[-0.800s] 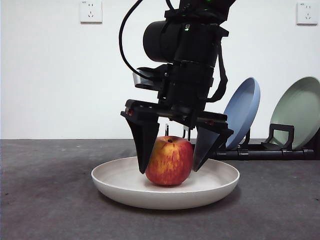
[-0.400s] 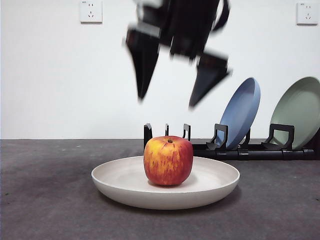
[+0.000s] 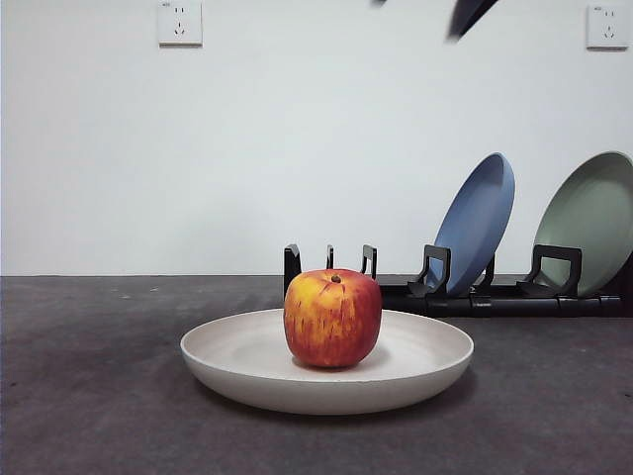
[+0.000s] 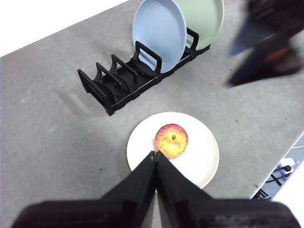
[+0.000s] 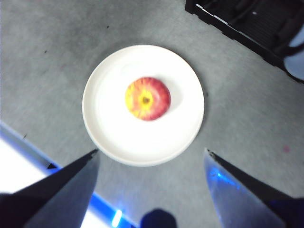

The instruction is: Take the yellow plate from the plate rack,put the plate on the table,take the apple from the table,put the apple in the plate

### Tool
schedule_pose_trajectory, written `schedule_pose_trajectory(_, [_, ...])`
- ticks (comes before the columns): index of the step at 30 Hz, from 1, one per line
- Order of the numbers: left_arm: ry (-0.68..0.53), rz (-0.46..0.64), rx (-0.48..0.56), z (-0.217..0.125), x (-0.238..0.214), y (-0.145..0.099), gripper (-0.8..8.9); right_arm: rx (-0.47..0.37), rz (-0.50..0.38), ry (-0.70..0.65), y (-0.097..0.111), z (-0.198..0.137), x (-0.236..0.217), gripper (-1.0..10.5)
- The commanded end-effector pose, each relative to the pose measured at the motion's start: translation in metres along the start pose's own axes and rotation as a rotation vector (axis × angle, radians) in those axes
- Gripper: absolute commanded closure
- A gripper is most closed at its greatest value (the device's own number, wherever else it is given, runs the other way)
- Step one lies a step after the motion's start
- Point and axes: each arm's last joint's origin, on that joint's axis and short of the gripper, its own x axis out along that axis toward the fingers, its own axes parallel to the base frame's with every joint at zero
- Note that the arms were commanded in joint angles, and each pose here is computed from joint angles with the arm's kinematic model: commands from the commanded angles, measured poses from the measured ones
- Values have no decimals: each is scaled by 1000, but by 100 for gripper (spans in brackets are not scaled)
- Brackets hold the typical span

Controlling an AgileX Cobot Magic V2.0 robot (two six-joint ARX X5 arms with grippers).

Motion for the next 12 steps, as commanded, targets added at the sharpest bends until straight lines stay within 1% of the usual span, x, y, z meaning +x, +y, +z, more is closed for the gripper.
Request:
schedule_pose_trajectory(1, [0,3,-3,-1,0,0,822,-14,-1,-15,0,-12,-20,618])
schedule_pose_trajectory(4, [0,3,-2,-1,0,0,822,-30,0,-29,-2,-27,-40,735])
schedule_pose_trajectory(6, [0,3,6,-1,0,0,822,-32,9,-66,-2,-34,-52,804])
schedule_pose_trajectory(11, [0,3,8,-1,0,0,822,-36,13,-131,-3,-47,-73,955])
schedule_pose_trajectory(12, [0,3,8,-1,0,0,822,-37,14,-140,-3,-49,-75,958])
